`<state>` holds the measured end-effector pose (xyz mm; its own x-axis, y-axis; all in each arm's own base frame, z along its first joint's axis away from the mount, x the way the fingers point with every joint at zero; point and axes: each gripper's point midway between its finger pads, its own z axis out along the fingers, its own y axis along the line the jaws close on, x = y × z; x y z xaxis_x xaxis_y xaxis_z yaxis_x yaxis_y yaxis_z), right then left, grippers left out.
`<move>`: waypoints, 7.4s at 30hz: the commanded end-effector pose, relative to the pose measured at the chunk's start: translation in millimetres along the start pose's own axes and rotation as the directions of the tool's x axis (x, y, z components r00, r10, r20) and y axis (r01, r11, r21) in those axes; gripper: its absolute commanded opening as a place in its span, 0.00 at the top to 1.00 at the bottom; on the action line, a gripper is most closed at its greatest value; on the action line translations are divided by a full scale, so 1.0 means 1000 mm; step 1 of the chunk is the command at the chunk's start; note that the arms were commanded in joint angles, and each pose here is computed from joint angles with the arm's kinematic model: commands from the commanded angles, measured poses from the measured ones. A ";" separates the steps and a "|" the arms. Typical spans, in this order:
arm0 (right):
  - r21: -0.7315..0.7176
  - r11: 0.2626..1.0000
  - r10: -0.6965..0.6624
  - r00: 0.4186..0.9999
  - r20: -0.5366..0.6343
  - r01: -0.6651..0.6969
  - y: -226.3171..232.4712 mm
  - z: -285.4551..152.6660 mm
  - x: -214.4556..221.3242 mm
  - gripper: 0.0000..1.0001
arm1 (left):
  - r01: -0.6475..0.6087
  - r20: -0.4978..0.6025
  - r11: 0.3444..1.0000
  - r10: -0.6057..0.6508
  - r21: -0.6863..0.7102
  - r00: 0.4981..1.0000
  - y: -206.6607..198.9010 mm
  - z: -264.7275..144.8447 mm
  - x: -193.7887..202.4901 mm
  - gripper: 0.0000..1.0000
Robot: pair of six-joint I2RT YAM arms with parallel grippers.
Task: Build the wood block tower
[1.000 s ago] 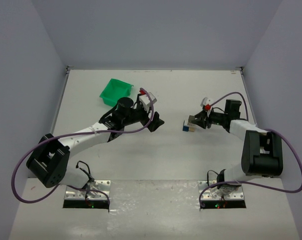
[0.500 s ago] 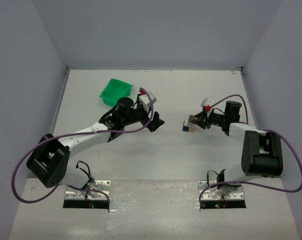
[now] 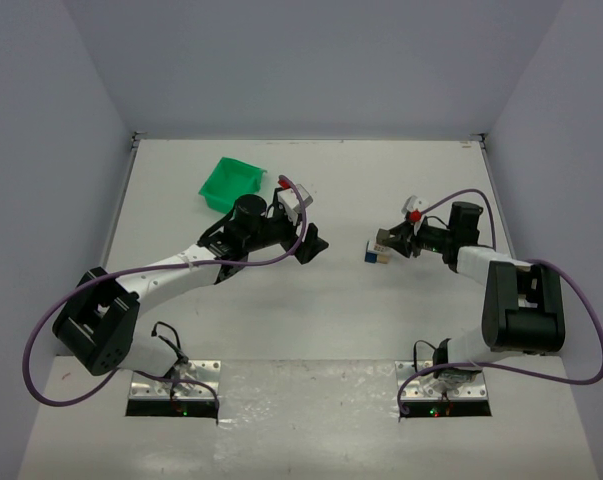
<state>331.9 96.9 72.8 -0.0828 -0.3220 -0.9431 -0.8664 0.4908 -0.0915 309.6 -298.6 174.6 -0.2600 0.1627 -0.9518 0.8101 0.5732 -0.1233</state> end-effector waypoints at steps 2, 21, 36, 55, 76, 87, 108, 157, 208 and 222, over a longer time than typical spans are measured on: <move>0.006 0.999 -0.041 0.999 0.032 0.041 -0.006 0.000 -0.009 0.87 | -0.006 0.050 1.000 0.006 0.004 0.999 0.002 0.001 -0.016 0.00; -0.007 1.000 -0.021 0.999 0.032 0.021 -0.007 0.003 -0.005 0.85 | -0.003 0.042 1.000 0.003 0.006 0.999 0.002 0.002 -0.017 0.00; 0.004 1.000 -0.022 0.999 0.028 0.022 -0.007 0.002 -0.003 0.78 | -0.001 0.040 1.000 0.001 0.009 0.999 0.001 0.002 -0.017 0.00; 0.005 0.999 -0.040 0.999 0.029 0.040 -0.003 -0.001 -0.005 0.59 | 0.004 0.029 1.000 -0.004 0.013 1.000 0.001 0.001 -0.015 0.00; 0.058 0.998 -0.039 0.999 -0.009 0.039 -0.014 -0.004 -0.002 0.31 | 0.005 0.028 1.000 -0.006 0.014 1.000 0.000 0.001 -0.015 0.00; 0.084 0.996 -0.029 0.999 -0.027 0.032 -0.020 -0.005 0.000 0.01 | 0.001 0.031 1.000 -0.001 0.021 1.000 -0.001 0.001 -0.016 0.00; 0.169 0.985 -0.016 0.998 -0.054 0.025 -0.038 -0.008 0.003 0.01 | 0.002 0.031 1.000 -0.002 0.024 1.000 -0.001 0.001 -0.016 0.00; 0.328 0.932 0.086 0.972 0.217 -0.156 -0.076 -0.044 -0.167 0.01 | 0.341 0.068 0.358 -0.597 -0.869 0.799 0.095 -0.114 0.078 0.00; 0.143 0.989 -0.048 0.998 0.047 0.041 0.052 0.063 -0.145 0.01 | 0.478 0.131 0.634 -0.514 -0.608 0.848 0.091 -0.088 0.062 1.00; -0.187 0.937 -0.246 0.937 0.250 0.296 0.151 0.092 -0.172 0.01 | 0.579 0.238 0.799 -0.538 -0.164 0.809 0.019 -0.089 0.000 1.00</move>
<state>263.2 272.5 163.9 0.0830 -0.2776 -0.9571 -0.9438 0.2865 -0.1650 283.8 -202.7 172.9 -0.5410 -0.3321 -0.7726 0.3179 0.7698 -0.5535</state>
